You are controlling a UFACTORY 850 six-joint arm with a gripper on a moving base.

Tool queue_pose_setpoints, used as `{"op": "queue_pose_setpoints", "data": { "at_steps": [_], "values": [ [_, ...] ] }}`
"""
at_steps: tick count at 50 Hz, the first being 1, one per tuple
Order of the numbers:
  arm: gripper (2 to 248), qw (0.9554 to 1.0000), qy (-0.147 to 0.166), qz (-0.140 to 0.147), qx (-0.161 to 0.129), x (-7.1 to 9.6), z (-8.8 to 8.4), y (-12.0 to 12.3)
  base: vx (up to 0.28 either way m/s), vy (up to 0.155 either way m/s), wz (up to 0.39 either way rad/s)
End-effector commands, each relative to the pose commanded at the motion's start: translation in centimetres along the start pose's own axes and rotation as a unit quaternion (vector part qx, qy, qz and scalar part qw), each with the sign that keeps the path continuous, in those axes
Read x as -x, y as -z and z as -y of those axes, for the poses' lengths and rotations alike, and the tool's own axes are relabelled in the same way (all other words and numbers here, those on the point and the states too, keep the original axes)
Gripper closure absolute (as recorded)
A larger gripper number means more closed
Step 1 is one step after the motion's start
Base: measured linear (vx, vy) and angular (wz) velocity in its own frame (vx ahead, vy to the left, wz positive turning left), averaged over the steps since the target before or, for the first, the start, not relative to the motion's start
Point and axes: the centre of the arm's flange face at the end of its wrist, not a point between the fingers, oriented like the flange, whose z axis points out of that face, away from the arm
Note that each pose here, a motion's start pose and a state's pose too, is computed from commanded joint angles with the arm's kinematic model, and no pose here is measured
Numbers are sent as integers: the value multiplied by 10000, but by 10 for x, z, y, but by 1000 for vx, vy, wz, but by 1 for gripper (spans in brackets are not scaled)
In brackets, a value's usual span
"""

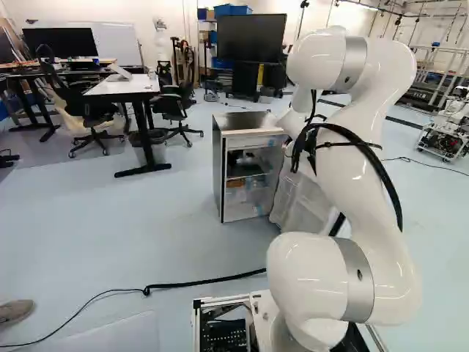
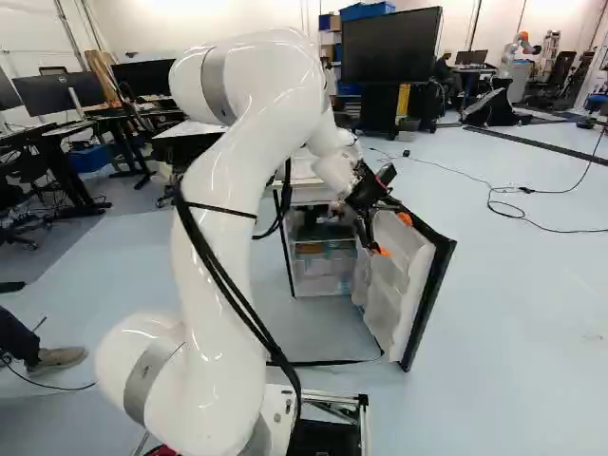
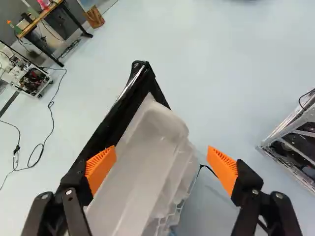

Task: Open the fridge door

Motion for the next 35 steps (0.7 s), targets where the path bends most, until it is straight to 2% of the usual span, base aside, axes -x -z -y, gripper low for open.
{"op": "queue_pose_setpoints", "data": {
  "at_steps": [14,19,26,35],
  "values": [
    [3,9997,-259,-11,34,-4,28,-17,0,0,0],
    [3,9995,-307,-15,42,-5,33,-21,0,0,0],
    [3,9995,-307,-17,46,-5,32,-21,0,0,0],
    [3,9999,-140,-42,-22,-6,19,-14,0,0,0]
  ]
}}
